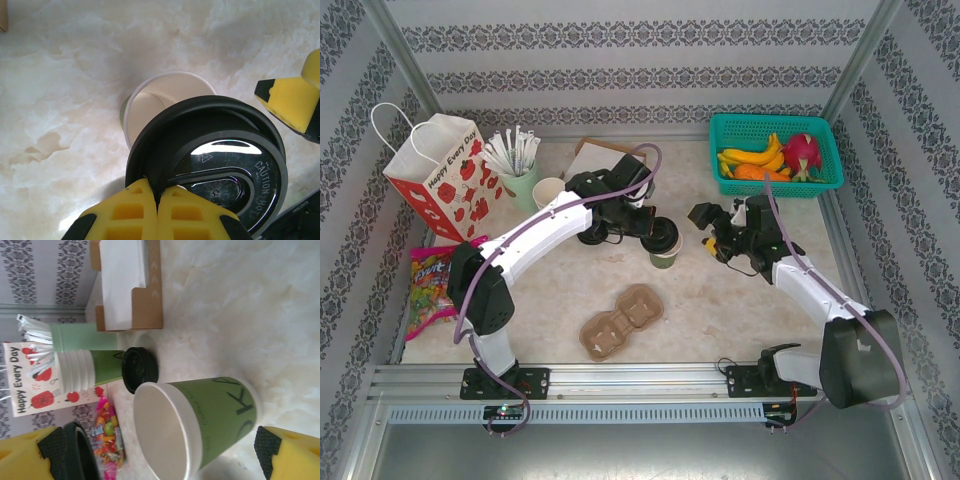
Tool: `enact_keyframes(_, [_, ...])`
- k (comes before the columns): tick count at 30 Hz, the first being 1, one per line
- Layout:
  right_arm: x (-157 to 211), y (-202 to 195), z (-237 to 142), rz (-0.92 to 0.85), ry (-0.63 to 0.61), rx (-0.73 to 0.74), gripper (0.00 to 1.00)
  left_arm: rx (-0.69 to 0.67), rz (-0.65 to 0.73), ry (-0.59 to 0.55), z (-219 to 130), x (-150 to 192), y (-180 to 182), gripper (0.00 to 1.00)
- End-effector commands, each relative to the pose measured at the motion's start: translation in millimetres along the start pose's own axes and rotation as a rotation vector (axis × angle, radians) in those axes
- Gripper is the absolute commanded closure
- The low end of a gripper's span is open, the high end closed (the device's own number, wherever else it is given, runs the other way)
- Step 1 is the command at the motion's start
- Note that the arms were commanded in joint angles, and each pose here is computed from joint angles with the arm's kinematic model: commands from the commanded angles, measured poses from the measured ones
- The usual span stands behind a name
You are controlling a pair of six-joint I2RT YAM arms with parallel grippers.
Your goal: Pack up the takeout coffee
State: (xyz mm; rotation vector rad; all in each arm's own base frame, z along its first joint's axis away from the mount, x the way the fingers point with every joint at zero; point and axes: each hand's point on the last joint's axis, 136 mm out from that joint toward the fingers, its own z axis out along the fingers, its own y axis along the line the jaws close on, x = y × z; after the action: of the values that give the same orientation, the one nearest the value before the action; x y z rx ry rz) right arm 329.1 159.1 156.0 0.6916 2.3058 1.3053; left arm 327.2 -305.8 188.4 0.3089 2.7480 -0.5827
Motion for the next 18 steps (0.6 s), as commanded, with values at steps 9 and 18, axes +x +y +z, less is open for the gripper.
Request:
enact_keyframes(9, [3.2,14.6,12.7,0.041,0.060,-0.084,0.02,0.010,0.013,0.041,16.9,1.5,-7.7,1.00])
enact_keyframes(18, [10.3,17.5,20.2,0.023,0.088,-0.096,0.02,0.003,0.025,0.018,27.6,-8.6,-8.1,1.00])
